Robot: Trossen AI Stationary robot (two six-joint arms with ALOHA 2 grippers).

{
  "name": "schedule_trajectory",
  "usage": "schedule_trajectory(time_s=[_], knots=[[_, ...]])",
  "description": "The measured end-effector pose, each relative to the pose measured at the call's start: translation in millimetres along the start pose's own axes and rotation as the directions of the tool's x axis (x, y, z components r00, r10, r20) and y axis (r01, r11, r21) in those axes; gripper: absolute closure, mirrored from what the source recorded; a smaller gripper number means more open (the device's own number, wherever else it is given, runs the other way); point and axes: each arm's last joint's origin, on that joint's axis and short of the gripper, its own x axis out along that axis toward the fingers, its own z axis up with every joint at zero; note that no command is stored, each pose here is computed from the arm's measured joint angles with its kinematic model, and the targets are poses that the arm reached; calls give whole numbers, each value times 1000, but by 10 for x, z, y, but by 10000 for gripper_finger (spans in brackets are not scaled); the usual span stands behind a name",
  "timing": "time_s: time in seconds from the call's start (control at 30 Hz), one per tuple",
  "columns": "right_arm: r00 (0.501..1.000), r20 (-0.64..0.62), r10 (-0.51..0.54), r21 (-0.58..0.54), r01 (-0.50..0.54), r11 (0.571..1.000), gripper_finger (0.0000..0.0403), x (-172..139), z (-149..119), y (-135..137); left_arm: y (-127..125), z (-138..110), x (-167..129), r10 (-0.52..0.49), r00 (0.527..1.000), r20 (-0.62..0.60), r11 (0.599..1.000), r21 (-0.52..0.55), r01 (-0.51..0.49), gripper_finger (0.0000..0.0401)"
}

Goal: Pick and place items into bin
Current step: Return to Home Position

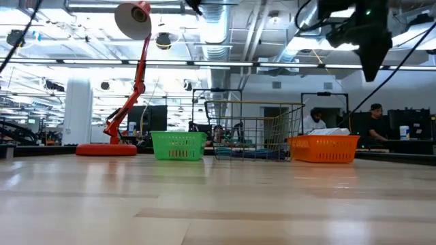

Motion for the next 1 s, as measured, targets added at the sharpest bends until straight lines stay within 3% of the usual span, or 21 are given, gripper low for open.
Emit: schedule_trajectory(time_s=[0.07,0.17,0.27,0.37,0.57,0.67,0.8,0.87,0.9,0.93,1.0], knots=[[998,51,20,-18,-19,1000,337,-70,-77,-28,51,161,-308,23,1000,11,999,40,-24,401],[972,218,92,-53,-82,995,337,-238,-236,-90,103,282,-745,-17,1000,-13,991,133,19,401],[869,438,232,-132,-193,972,337,-426,-437,-156,165,373,-1114,-27,999,18,994,103,25,401],[681,617,394,-260,-296,919,337,-528,-673,-216,207,347,-1327,-42,996,77,996,80,36,401],[199,767,610,-517,-372,771,337,-396,-1210,-347,223,25,-1453,-108,977,186,994,31,104,401],[57,786,616,-543,-412,732,337,-198,-1369,-376,234,-191,-1434,-103,970,218,995,7,104,401],[24,781,624,-545,-464,699,337,124,-1491,-362,237,-502,-1387,-107,959,262,993,-19,116,401],[39,776,630,-533,-492,688,337,225,-1445,-306,240,-696,-1350,-106,954,280,993,-24,118,401],[86,767,636,-513,-514,688,337,289,-1437,-285,241,-801,-1328,-106,950,293,992,-29,120,401],[98,766,635,-504,-523,688,337,315,-1419,-267,243,-905,-1314,-106,944,314,992,-39,124,401],[46,770,636,-524,-524,672,337,257,-1336,-225,259,-1116,-1312,-99,928,360,990,-58,128,401]])
